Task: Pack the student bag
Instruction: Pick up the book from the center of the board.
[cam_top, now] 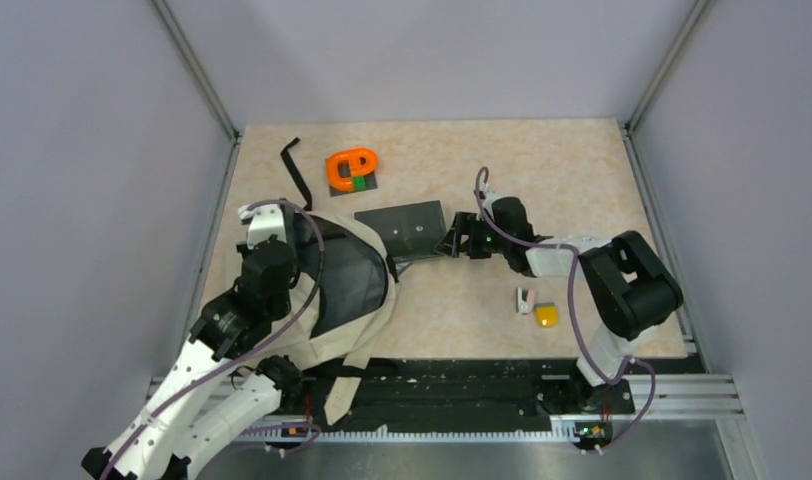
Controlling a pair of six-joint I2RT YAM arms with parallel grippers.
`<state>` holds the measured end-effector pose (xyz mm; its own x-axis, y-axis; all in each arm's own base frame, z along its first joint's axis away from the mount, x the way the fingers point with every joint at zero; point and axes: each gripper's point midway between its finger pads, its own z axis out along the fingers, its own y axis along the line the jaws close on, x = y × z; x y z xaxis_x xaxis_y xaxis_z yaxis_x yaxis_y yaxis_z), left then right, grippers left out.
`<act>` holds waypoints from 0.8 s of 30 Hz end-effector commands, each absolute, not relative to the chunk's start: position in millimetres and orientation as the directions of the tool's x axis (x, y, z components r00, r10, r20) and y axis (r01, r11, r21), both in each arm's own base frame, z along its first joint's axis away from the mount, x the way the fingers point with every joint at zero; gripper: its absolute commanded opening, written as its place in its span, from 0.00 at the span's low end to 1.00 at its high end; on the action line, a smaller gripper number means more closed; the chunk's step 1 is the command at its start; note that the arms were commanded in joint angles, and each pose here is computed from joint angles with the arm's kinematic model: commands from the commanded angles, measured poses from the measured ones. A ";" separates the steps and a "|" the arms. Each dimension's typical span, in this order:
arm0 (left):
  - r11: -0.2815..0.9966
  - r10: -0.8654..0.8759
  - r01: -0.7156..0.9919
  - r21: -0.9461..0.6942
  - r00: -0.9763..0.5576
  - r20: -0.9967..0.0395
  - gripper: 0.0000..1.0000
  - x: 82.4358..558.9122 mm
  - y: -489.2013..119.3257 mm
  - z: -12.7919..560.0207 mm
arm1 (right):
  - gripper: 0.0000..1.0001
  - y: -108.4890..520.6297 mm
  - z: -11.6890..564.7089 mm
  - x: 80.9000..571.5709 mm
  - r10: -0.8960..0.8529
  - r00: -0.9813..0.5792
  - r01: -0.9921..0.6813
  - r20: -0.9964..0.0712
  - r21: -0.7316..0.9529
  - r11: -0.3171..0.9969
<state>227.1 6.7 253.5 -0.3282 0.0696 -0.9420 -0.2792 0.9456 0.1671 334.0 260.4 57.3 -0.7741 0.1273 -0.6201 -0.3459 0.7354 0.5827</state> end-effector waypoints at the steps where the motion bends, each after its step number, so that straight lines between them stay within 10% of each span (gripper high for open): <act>1: 0.953 0.030 -0.283 0.110 -0.271 -0.962 0.00 237.3 0.4 267.3 | 0.77 282.6 76.8 340.8 0.194 -0.763 -0.392 -0.617 0.680 0.620; 14: 0.957 0.023 -0.274 0.096 -0.256 -0.966 0.00 236.5 -0.2 268.8 | 0.68 305.8 66.4 358.4 0.245 -0.798 -0.363 -0.551 0.763 0.534; 24: 0.964 0.028 -0.250 0.095 -0.261 -0.965 0.00 238.9 -5.2 266.5 | 0.32 296.9 78.1 369.9 0.336 -0.769 -0.334 -0.544 0.790 0.514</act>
<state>231.9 -2.3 251.7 -0.3305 0.0622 -0.9418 -0.2411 0.9592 0.1479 351.2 296.5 45.0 -0.8341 0.2660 -0.4832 -0.2688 0.5690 0.7771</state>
